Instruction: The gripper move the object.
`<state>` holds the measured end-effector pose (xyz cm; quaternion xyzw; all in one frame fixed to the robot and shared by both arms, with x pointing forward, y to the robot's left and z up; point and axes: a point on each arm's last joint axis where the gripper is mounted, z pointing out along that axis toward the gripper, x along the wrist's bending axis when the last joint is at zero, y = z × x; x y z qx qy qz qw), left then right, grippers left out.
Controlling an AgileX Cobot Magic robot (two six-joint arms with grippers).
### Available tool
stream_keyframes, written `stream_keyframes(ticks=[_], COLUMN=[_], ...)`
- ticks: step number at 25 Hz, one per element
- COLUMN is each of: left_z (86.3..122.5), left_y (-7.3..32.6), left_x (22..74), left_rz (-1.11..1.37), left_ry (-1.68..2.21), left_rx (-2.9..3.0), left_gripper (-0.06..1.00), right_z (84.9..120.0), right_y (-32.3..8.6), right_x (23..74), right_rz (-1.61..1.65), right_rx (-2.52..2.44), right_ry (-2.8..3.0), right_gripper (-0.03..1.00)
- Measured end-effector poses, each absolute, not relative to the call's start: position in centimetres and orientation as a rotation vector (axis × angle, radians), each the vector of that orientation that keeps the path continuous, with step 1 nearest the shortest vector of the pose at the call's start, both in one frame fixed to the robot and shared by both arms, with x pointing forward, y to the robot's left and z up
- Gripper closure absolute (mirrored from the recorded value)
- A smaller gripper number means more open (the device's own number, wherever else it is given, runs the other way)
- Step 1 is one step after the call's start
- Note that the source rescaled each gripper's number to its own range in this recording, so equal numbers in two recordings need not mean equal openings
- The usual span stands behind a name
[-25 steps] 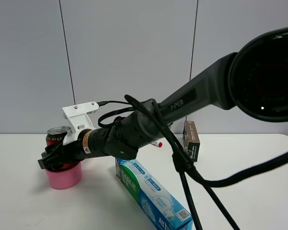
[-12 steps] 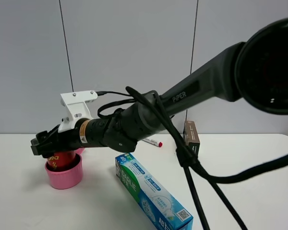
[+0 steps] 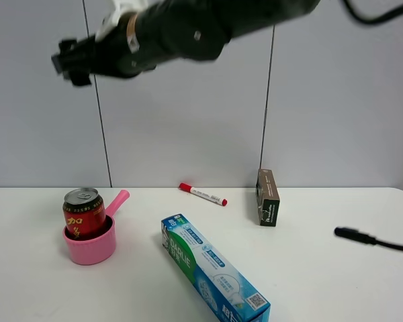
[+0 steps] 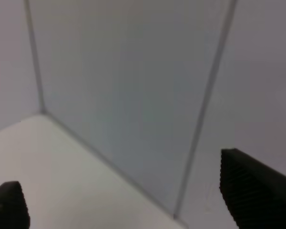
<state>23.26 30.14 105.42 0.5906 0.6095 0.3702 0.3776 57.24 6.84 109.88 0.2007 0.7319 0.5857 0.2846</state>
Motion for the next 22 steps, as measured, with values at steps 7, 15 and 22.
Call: stream_keyframes(ticks=[7,15,22], left_z=[105.4,105.4,105.4], left_y=[30.1,30.1,30.1], left_x=[23.3,23.3,23.3], left_rz=[0.947,0.947,0.947], left_ry=[1.558,1.558,1.558], left_rx=[1.510,1.510,1.510], left_gripper=[-0.06,-0.06,-0.06], right_z=[119.4,120.7,116.2], right_y=[0.3,-5.9,-10.8], right_x=[53.7,50.5,47.5], right_rz=[1.271,1.034,1.067], right_rx=[0.501,0.582,0.708], right_ry=[1.886,2.040,2.110], right_gripper=[0.27,0.27,0.27])
